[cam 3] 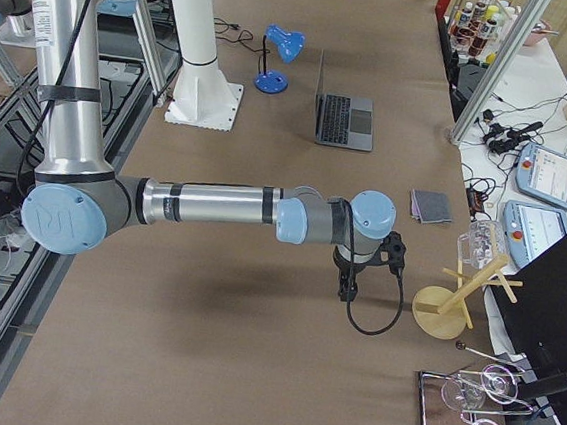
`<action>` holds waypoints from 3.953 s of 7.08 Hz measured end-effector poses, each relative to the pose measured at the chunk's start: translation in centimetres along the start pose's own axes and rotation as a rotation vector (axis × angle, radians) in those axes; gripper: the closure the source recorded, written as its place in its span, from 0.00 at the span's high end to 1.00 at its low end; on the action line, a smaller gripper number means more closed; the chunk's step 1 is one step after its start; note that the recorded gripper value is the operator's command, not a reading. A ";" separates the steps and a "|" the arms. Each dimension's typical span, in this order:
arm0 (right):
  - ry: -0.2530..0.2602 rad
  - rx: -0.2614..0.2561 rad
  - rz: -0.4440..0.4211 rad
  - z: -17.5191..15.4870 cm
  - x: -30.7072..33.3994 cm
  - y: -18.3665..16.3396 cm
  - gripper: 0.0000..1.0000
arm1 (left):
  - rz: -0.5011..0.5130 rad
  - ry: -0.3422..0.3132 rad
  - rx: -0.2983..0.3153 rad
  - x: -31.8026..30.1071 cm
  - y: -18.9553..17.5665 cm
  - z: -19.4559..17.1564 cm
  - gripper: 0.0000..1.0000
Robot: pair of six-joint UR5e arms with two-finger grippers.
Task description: Close laptop
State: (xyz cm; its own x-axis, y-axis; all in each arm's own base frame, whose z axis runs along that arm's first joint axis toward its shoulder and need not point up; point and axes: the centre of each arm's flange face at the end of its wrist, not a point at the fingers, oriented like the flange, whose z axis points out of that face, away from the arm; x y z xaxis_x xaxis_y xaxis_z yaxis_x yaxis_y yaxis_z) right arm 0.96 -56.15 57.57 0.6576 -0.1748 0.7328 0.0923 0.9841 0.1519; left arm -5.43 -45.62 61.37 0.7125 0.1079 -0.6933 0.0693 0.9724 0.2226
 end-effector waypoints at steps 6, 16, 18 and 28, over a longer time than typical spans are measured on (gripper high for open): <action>-0.173 0.002 0.141 -1.1 -20.7 -5.3 0.91 | -0.126 0.167 -0.041 23.5 -10.6 2.9 0.97; -0.356 -0.219 -0.089 8.4 -41.7 7.4 0.00 | 0.013 0.310 -0.283 51.1 -0.5 10.2 0.00; -0.363 -0.235 -0.128 9.3 -43.8 8.8 0.00 | 0.032 0.339 -0.312 53.2 1.5 9.5 0.00; -0.349 -0.065 -0.083 9.0 -58.0 5.0 0.00 | -0.023 0.443 -0.299 63.6 -1.3 5.9 0.00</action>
State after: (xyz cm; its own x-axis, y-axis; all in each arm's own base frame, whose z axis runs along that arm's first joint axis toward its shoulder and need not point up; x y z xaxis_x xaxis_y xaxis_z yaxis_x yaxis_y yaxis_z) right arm -43.40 -41.44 21.79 0.3523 -0.2436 0.9036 0.1890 0.9641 0.1862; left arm 43.96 -41.21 21.06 0.3457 0.0994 -0.9330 -0.1667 0.9851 0.0432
